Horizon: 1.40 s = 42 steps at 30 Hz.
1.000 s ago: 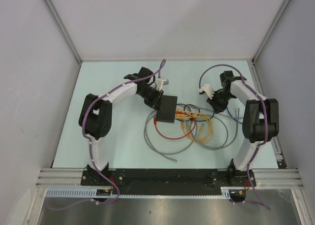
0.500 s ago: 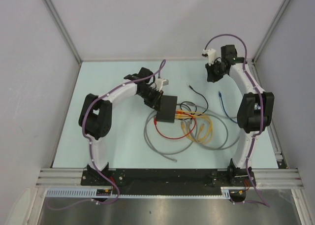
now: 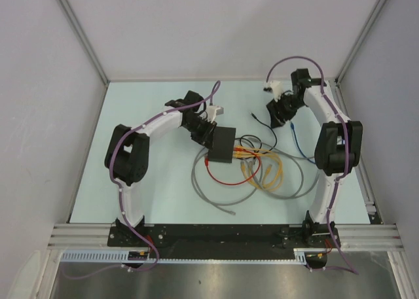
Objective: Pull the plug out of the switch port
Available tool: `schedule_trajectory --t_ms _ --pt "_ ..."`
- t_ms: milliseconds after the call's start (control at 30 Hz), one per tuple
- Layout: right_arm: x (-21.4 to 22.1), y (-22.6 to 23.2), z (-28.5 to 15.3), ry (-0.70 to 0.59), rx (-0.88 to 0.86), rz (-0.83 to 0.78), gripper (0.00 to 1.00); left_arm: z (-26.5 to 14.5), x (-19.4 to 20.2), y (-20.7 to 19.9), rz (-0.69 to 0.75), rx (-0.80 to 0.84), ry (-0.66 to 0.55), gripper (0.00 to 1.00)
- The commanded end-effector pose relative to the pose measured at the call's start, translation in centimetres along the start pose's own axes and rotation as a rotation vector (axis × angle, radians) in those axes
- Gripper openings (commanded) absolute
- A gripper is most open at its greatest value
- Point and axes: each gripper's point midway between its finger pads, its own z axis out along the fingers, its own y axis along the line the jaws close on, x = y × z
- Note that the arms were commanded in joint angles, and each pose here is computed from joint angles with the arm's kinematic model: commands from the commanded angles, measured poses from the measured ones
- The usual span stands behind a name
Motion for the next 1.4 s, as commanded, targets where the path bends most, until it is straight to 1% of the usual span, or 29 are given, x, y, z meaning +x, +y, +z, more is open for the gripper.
schedule_trajectory --t_ms 0,100,200,300,467,533,600,633,733,767,800,833,867,967,1033,1067,1167,1200,1267,1300,1333,1367 --pt "7.4 2.5 -2.0 0.167 -0.111 -0.164 0.63 -1.4 -1.3 -0.7 0.026 0.003 -0.053 0.24" --pt "10.3 4.3 -2.4 0.214 -0.196 -0.208 0.64 -1.0 -1.0 -0.6 0.015 0.011 -0.044 0.25" --pt "11.9 4.7 -2.1 0.245 -0.198 -0.226 0.64 -0.9 -0.9 -0.7 0.010 0.017 -0.040 0.24" --pt "11.8 4.3 -1.5 0.237 -0.183 -0.228 0.65 -0.9 -1.0 -0.7 0.012 0.013 -0.042 0.24" --pt "12.3 5.4 0.1 0.267 -0.234 -0.261 0.65 -0.9 -1.0 -0.6 0.013 0.009 -0.041 0.25" --pt "12.6 6.0 0.9 0.285 -0.248 -0.256 0.63 -0.9 -0.9 -0.6 0.012 0.007 -0.040 0.25" --pt "12.7 5.7 1.6 0.298 -0.230 -0.257 0.62 -0.9 -0.9 -0.5 0.012 0.006 -0.038 0.25" --pt "12.5 5.6 1.7 0.295 -0.212 -0.231 0.61 -0.9 -0.9 -0.5 0.011 0.004 -0.040 0.25" --pt "10.9 3.9 2.0 0.262 -0.109 -0.217 0.45 -1.0 -0.8 -0.6 0.010 0.005 -0.038 0.25" --pt "10.2 3.7 1.8 0.262 -0.079 -0.224 0.36 -1.0 -0.8 -0.5 0.012 0.002 -0.038 0.25" --pt "9.8 3.4 1.4 0.265 -0.061 -0.236 0.31 -1.0 -0.7 -0.5 0.010 0.000 -0.038 0.25" --pt "8.8 3.3 0.5 0.237 -0.039 -0.246 0.27 -1.0 -0.7 -0.5 0.013 -0.001 -0.037 0.25" --pt "7.6 2.9 -0.3 0.205 -0.016 -0.246 0.19 -1.0 -0.6 -0.5 0.015 -0.003 -0.038 0.25" --pt "5.1 3.0 -1.9 0.143 -0.011 -0.236 0.10 -0.9 -0.4 -0.5 0.009 0.001 -0.033 0.25" --pt "3.6 3.3 -2.4 0.094 -0.024 -0.182 0.08 -0.8 -0.4 -0.5 0.009 0.004 -0.034 0.25" --pt "1.8 3.2 -3.0 0.043 -0.026 -0.128 0.06 -0.6 -0.4 -0.4 0.007 0.003 -0.031 0.25" --pt "-1.1 2.5 -4.0 -0.061 -0.033 -0.013 0.02 -0.5 -0.5 -0.4 0.007 0.008 -0.031 0.25" --pt "-2.7 1.6 -5.3 -0.117 -0.004 0.076 0.00 -0.4 -0.4 -0.4 0.005 0.008 -0.028 0.25" --pt "-4.8 0.4 -6.2 -0.197 0.022 0.158 0.00 -0.4 -0.5 -0.5 0.006 0.010 -0.029 0.25" --pt "-5.6 0.2 -6.6 -0.224 0.038 0.230 0.00 -0.4 -0.5 -0.5 0.006 0.010 -0.030 0.25" --pt "-6.4 -0.5 -7.0 -0.258 0.070 0.234 0.00 -0.4 -0.4 -0.4 0.003 0.009 -0.027 0.25" --pt "-6.6 -0.8 -7.7 -0.265 0.110 0.248 0.00 -0.4 -0.4 -0.4 0.005 0.008 -0.028 0.25"
